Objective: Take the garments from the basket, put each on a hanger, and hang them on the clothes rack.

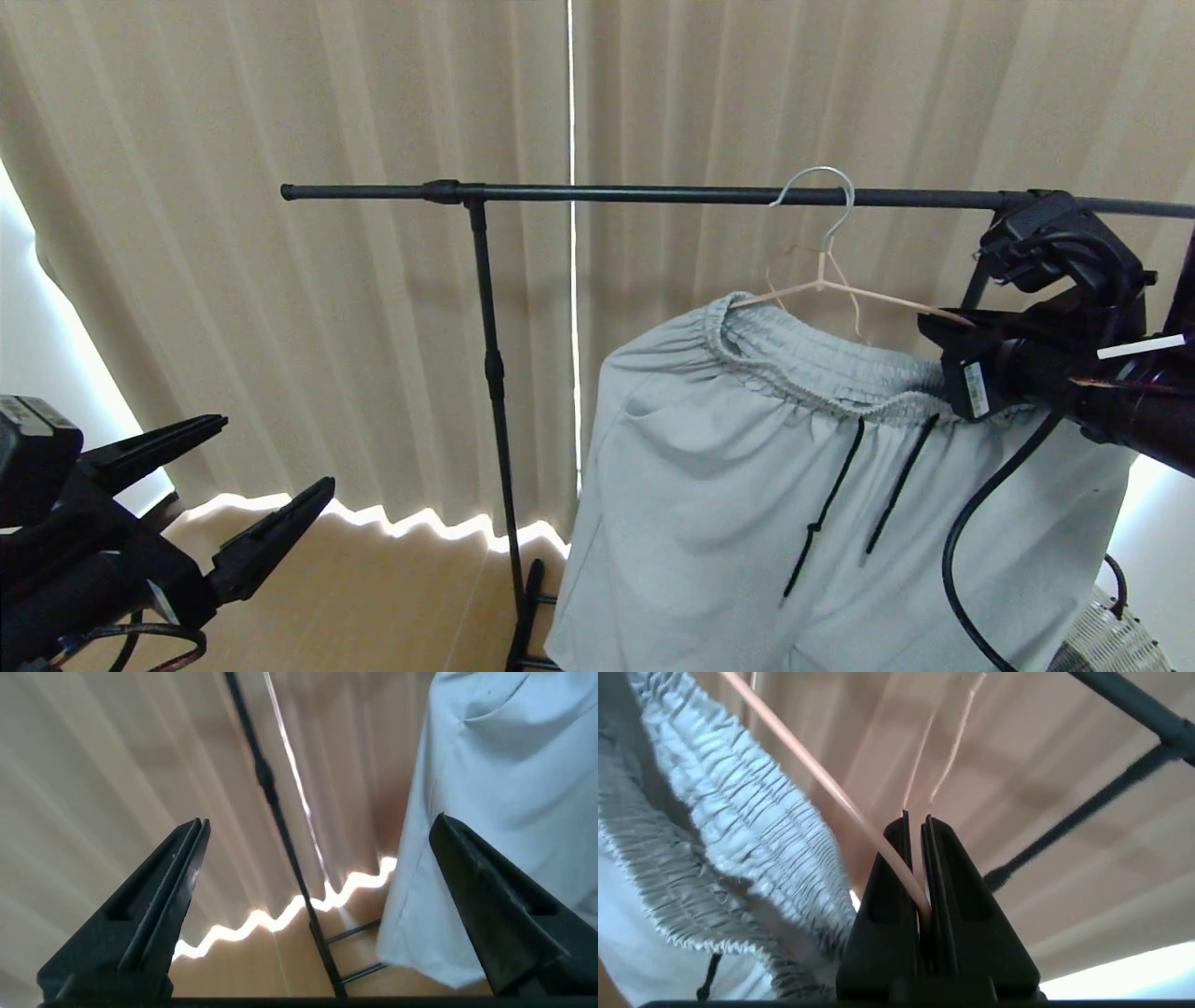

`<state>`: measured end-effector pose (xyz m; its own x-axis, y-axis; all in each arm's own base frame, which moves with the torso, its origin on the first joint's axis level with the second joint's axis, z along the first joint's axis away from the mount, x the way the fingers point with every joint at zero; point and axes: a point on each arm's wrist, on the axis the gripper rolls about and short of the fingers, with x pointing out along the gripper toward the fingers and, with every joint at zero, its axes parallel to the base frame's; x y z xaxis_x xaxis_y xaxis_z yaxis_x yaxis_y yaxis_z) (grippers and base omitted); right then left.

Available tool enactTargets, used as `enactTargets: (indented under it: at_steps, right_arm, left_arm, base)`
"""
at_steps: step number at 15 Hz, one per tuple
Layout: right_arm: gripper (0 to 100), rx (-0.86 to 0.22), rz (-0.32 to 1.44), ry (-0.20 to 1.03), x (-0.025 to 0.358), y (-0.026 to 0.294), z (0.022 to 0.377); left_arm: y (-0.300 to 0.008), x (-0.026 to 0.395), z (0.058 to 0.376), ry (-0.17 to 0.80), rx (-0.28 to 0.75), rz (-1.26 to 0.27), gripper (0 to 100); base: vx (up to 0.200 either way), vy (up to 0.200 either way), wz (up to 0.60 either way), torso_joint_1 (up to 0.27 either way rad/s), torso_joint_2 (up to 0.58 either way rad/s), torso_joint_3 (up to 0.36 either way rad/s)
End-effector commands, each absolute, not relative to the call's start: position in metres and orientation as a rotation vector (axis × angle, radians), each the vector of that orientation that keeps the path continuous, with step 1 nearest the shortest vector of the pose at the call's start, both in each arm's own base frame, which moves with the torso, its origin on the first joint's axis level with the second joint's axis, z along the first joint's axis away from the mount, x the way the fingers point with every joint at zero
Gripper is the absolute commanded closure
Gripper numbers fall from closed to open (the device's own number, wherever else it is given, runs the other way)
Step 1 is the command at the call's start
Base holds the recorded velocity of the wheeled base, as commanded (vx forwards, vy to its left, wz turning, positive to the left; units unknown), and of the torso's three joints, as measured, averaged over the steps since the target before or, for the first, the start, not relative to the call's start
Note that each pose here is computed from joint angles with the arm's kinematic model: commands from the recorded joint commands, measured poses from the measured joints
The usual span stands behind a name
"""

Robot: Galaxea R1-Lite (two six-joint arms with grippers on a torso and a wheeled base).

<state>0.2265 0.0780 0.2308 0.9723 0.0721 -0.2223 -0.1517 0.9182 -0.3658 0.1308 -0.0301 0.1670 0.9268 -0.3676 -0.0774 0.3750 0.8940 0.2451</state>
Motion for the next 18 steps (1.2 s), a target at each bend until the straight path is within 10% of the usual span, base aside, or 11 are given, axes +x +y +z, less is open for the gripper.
enactTargets:
  at_steps: [1, 10, 18]
  right_arm:
    - [100, -0.391, 0.116, 0.206, 0.226, 0.078, 0.231]
    - [100, -0.379, 0.116, 0.224, 0.226, 0.078, 0.226]
    - [100, -0.300, -0.137, 0.276, 0.279, 0.089, 0.219]
  left_arm:
    - [-0.030, 0.132, 0.166, 0.033, 0.261, -0.386, 0]
    - [-0.030, 0.131, 0.165, 0.037, 0.264, -0.388, 0]
    - [-0.030, 0.127, 0.166, 0.023, 0.266, -0.386, 0]
  base:
    - [0.200, 0.000, 0.00, 0.002, 0.01, 0.002]
    - [0.200, 0.000, 0.00, 0.003, 0.01, 0.005]
    - [0.000, 0.000, 0.00, 0.000, 0.00, 0.000]
